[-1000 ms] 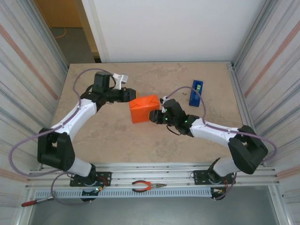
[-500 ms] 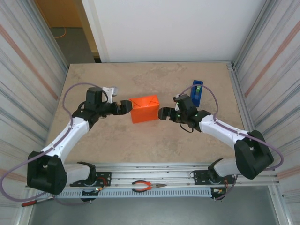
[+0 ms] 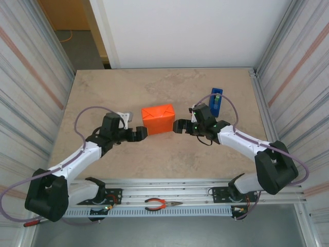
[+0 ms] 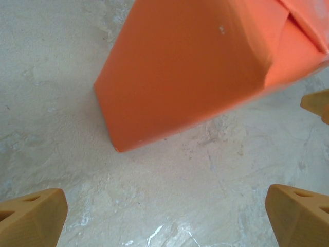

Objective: Wrap the gift box in paper
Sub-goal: Lay the gift box flat at the top-center of the table.

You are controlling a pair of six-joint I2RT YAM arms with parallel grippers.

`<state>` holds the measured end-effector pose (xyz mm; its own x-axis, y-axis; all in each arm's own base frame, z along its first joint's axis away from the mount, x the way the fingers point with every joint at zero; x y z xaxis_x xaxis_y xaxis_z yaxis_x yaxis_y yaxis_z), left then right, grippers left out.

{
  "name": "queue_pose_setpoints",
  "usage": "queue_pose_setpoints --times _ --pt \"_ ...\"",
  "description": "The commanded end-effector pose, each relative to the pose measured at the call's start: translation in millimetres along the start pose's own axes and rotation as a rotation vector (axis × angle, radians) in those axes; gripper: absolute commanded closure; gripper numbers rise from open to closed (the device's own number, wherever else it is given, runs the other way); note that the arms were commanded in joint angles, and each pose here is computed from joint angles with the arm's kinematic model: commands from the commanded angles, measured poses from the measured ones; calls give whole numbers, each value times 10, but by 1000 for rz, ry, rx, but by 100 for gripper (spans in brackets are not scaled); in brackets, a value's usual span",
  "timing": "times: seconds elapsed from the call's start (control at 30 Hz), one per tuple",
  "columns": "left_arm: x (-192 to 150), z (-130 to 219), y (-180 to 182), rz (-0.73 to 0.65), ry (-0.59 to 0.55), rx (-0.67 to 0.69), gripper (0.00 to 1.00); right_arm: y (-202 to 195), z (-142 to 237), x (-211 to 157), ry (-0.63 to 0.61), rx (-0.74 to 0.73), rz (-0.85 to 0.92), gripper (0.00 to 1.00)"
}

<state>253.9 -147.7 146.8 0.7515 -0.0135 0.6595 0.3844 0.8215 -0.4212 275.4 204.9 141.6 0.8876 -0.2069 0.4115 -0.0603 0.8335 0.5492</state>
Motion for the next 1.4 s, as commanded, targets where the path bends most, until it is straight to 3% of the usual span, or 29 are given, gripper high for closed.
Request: queue_pose_setpoints --times 0.0,0.47,0.87,1.1,1.37 --pt "110 -86 19 6 -87 27 1 77 -92 -28 26 31 27 0" --pt "475 -342 100 1 -130 76 1 233 -263 363 -28 69 -11 1" --pt "1187 -516 346 -9 -172 79 1 269 -535 1042 -57 126 -126 3" --pt "1395 -288 472 -25 -215 121 1 51 -199 1111 -133 72 -146 0" --pt "1506 203 758 -67 -370 327 1 -547 429 1322 -317 -121 -230 2"
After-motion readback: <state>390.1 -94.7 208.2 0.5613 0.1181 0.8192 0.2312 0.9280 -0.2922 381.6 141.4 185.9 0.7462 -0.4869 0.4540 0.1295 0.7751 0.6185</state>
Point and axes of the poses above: each hand's point on the last joint's axis, 136 mm out from that joint toward the fingers, its own z axis back along the fingers, its own y axis along the line the jaws close on, x = y × z, the point moved 5 cm from there along z, back along the fingers, and after that the axes turned 7 degrees about -z, right-handed, at the moved point
